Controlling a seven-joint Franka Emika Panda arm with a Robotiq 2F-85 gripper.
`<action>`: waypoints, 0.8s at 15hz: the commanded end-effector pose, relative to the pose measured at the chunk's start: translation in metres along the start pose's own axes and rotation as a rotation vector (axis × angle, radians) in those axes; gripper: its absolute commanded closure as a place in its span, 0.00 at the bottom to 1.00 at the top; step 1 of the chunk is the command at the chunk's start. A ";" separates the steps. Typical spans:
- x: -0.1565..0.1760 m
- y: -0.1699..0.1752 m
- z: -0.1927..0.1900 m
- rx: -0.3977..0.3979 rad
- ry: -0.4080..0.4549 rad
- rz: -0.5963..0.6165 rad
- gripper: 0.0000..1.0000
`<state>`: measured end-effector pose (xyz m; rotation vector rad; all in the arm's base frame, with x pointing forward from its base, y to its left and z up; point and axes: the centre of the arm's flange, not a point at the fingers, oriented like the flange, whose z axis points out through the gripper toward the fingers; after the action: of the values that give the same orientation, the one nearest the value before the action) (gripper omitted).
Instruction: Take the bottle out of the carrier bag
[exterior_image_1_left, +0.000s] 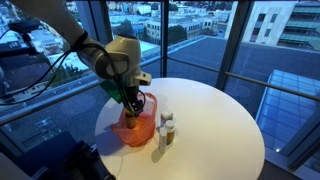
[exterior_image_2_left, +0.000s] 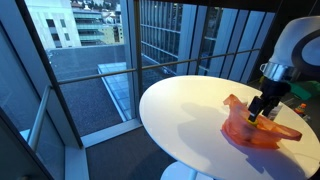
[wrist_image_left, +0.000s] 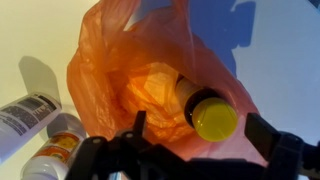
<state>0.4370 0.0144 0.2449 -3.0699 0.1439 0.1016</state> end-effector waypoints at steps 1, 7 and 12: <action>0.010 0.000 0.002 0.004 0.005 -0.013 0.00; 0.013 -0.002 0.003 0.008 0.002 -0.018 0.00; 0.007 -0.002 0.004 -0.001 -0.006 -0.002 0.00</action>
<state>0.4435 0.0156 0.2400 -3.0702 0.1405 0.1112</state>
